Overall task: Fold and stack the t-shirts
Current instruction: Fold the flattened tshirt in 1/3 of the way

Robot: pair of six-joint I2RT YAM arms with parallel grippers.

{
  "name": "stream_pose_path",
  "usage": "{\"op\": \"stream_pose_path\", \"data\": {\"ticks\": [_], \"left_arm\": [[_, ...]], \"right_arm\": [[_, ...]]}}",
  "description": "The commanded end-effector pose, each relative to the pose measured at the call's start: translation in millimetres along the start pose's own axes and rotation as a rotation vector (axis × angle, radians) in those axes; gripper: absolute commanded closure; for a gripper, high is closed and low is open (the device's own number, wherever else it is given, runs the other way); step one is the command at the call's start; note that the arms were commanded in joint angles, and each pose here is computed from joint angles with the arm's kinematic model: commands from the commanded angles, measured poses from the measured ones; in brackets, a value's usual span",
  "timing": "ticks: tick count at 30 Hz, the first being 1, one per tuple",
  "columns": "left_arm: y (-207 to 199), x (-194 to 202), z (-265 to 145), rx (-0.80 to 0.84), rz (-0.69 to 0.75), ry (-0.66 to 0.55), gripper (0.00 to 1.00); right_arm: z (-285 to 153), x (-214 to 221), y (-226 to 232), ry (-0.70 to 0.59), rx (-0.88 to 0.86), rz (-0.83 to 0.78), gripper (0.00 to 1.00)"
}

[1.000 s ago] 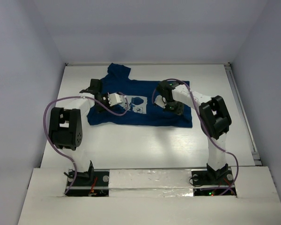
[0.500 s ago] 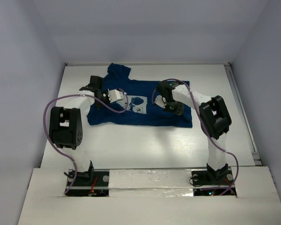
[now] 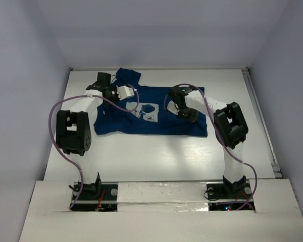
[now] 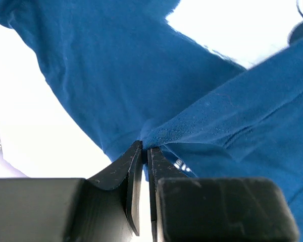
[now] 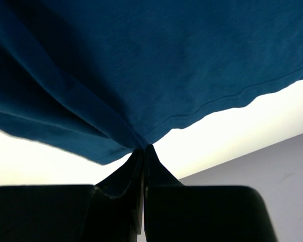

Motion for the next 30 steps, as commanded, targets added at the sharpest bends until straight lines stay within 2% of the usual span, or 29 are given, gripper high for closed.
{"op": "stream_pose_path", "data": {"ticks": [1,7,18,30], "left_arm": [[17.0,-11.6,-2.2,-0.039,-0.029,-0.033,0.95],[30.1,-20.3,7.2,-0.064,-0.065,-0.053,0.95],[54.7,-29.9,15.8,-0.155,-0.099,-0.009,0.96],[59.8,-23.3,26.8,-0.177,-0.111,0.052,0.96]], "right_arm": [[-3.4,-3.4,-18.5,-0.002,0.073,0.027,1.0],[-1.2,-5.3,-25.2,-0.005,0.081,0.041,1.0],[0.4,-10.8,-39.7,0.0,0.114,0.057,1.0],[10.7,-14.4,-55.1,0.033,0.128,0.062,1.0]]}}
Point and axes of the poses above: each gripper's point midway between its finger pads, its own z axis out along the fingers, its own y axis along the line the jaws close on, x = y × z, the point moved 7 cm from there along -z, back along the fingers, and after that the axes turned 11 degrees about -z, right-handed, at the moved point
